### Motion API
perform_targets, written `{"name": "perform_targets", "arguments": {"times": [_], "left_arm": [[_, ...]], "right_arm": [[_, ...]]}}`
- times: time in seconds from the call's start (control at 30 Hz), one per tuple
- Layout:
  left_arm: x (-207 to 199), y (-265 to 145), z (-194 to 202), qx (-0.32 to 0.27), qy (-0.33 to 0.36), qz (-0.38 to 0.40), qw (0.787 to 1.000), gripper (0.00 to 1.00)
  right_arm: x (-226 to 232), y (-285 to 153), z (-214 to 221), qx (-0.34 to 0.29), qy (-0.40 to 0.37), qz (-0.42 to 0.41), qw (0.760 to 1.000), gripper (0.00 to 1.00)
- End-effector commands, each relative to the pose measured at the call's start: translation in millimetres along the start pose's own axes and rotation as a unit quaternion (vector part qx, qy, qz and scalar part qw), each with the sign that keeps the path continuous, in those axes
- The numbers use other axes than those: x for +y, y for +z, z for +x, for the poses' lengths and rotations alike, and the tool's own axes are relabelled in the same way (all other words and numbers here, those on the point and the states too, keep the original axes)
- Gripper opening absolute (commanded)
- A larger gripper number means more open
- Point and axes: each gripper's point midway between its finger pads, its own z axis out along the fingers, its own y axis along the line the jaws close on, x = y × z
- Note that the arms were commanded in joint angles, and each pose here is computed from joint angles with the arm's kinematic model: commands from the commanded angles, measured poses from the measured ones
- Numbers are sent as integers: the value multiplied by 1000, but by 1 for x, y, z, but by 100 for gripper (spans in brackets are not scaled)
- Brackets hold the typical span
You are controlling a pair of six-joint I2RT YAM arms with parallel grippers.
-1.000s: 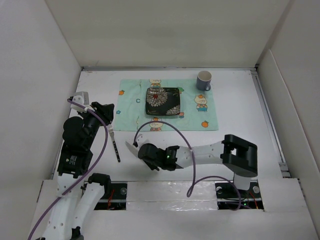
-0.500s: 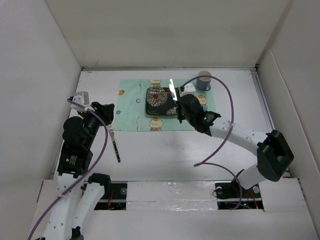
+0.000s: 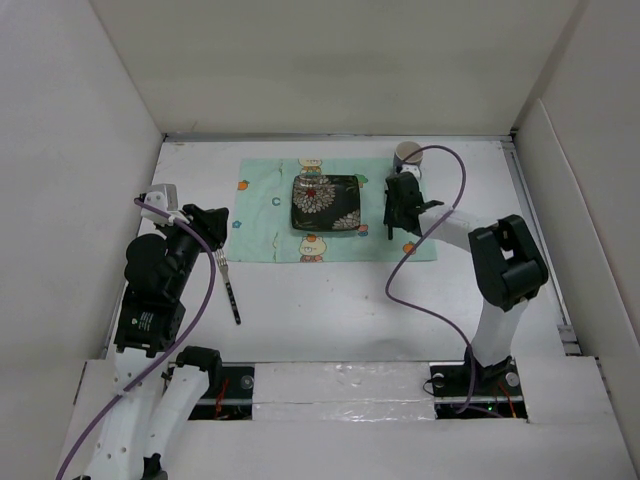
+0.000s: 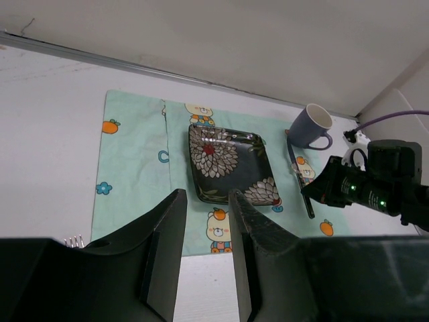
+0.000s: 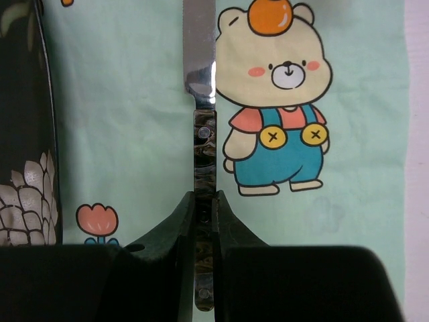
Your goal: Set the dinner table for one person
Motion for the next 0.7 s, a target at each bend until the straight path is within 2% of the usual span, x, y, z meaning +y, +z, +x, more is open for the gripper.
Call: {"name": "perform_targets", "arguments": {"times": [0.0,0.67], "left_arm": [[-5,1,-10,-18,0,12,1000,29],[-6,1,-11,-20,0,15,1000,29]], "right_arm": [[19,-2,-47,-51,20,-38,998,0],[14,16,-14,-1,15,-22,1000,0]]}}
